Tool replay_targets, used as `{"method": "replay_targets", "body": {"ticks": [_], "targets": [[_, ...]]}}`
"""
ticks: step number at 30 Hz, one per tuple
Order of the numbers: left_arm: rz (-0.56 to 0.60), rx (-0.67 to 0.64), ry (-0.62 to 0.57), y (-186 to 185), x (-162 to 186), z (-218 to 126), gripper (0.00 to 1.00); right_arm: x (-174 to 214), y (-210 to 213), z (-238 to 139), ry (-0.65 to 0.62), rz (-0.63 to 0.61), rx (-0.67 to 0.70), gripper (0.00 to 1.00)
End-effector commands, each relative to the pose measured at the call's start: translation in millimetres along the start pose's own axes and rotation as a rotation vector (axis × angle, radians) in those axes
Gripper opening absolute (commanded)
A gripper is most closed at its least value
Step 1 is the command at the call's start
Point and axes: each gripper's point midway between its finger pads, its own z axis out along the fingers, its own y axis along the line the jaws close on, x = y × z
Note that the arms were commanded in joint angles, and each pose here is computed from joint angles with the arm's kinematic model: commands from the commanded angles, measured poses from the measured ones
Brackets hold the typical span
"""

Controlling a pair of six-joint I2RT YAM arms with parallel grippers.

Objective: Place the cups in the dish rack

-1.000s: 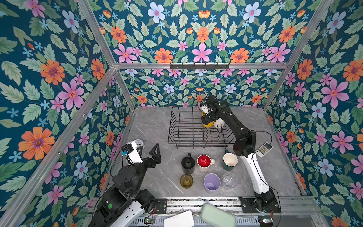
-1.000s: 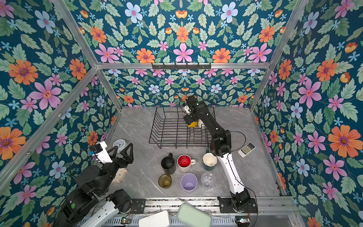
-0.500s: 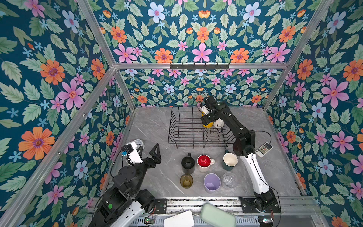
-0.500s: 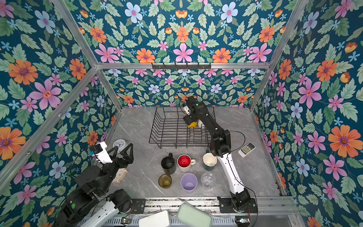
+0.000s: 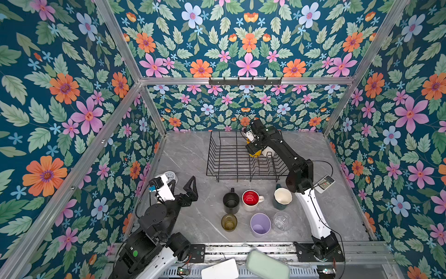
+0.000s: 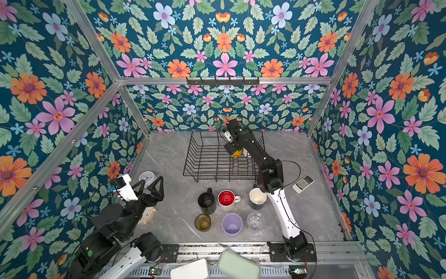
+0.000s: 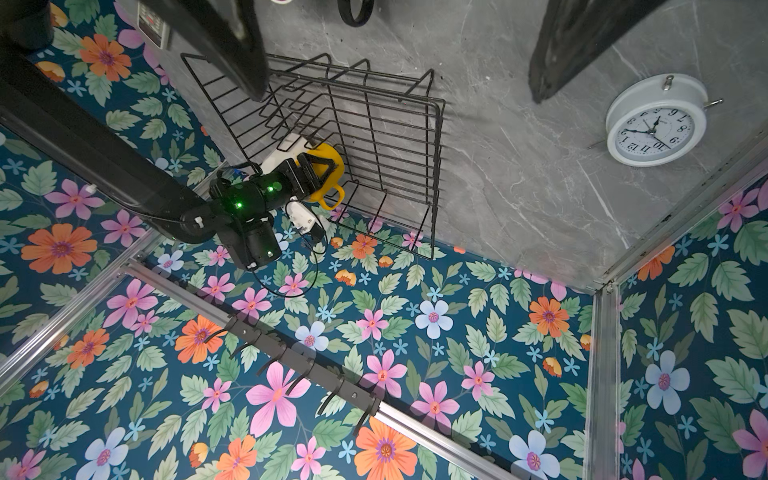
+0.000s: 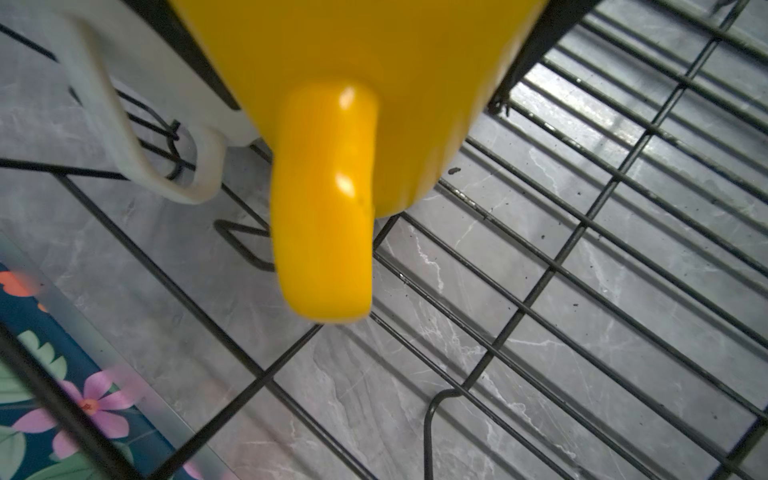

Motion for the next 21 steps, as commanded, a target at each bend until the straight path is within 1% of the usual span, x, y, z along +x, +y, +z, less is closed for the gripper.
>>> {"method": "replay_targets", "body": {"ticks": [1, 7, 13, 17, 21], "targets": [[-0.008, 0.012, -0.015, -2.6, -5.4, -1.6, 1.00, 17.8, 1.2, 16.8, 0.067, -0.086, 0.014, 0.43], [-0.008, 0.014, -0.014, -2.8, -6.2, -2.3, 1.00, 19.8, 4.7, 12.5, 0.064, -0.160, -0.008, 0.39], [-0.010, 0.017, -0.013, -3.2, -7.7, -3.9, 1.00, 21.9, 9.2, 8.8, 0.058, -0.226, -0.035, 0.38], [-0.015, 0.020, -0.017, -3.4, -9.2, -4.9, 1.00, 24.3, 12.6, 8.3, 0.059, -0.251, -0.056, 0.39], [-0.017, 0.022, -0.016, -4.0, -9.5, -5.0, 1.00, 29.1, 12.5, 11.2, 0.073, -0.251, -0.068, 0.43]]}}
